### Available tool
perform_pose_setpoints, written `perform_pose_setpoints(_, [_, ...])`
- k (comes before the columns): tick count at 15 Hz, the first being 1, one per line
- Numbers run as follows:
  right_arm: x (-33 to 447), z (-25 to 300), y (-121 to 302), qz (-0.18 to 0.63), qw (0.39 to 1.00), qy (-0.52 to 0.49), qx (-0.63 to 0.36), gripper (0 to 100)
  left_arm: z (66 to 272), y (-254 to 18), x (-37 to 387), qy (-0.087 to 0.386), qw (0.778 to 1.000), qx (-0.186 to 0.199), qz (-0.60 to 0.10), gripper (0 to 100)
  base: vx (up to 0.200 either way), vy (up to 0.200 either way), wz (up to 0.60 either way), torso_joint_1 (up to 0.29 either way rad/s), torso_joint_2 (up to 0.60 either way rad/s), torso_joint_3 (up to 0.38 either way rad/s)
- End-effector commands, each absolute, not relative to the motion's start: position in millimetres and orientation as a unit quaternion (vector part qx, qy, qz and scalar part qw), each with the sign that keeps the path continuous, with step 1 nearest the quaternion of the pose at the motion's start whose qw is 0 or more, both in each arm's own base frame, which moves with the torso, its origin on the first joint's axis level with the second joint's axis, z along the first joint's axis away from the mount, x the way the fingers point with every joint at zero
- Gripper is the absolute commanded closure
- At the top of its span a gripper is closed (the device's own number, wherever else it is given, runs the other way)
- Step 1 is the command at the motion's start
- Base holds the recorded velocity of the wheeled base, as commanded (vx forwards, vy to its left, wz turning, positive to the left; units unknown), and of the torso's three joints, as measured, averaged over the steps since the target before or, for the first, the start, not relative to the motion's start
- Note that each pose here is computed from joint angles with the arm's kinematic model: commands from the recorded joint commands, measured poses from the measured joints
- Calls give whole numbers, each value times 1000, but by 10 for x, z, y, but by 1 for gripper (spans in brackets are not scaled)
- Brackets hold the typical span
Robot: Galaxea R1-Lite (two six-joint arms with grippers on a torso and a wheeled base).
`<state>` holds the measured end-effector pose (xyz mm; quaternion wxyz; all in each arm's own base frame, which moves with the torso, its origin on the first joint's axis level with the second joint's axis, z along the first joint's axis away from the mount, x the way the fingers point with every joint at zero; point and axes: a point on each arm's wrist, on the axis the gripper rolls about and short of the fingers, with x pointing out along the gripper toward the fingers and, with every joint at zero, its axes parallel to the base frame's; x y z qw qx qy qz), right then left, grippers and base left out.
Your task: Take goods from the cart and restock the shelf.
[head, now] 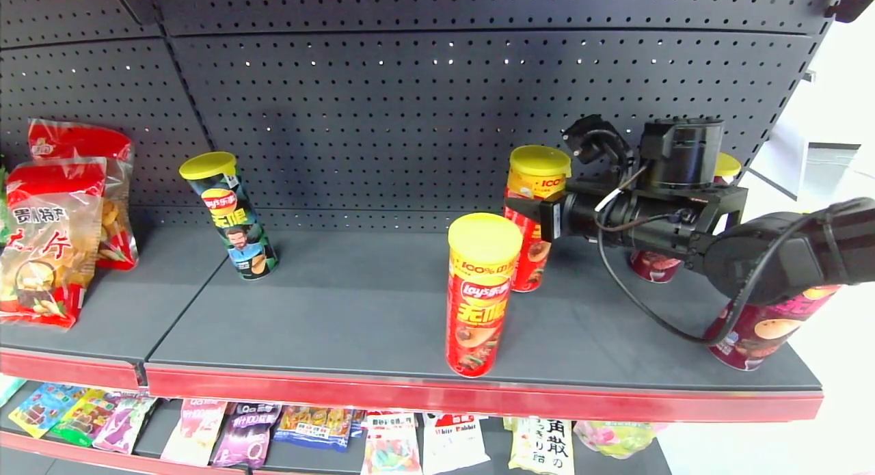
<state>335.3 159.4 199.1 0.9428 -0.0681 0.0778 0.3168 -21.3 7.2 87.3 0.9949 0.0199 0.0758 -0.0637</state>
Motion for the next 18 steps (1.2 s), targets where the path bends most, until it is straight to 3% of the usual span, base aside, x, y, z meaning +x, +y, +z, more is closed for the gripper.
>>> perform_pose_setpoints(1, [3438,1920,1644,318,942,84,-69,100,872,71,-209,78,995,20,-64,0,0,0,0,0,0,0])
perform_pose_setpoints(18, [3643,1792,1925,344,935,66,-51,100,872,71,-209,78,995,20,-64,0,0,0,0,0,0,0])
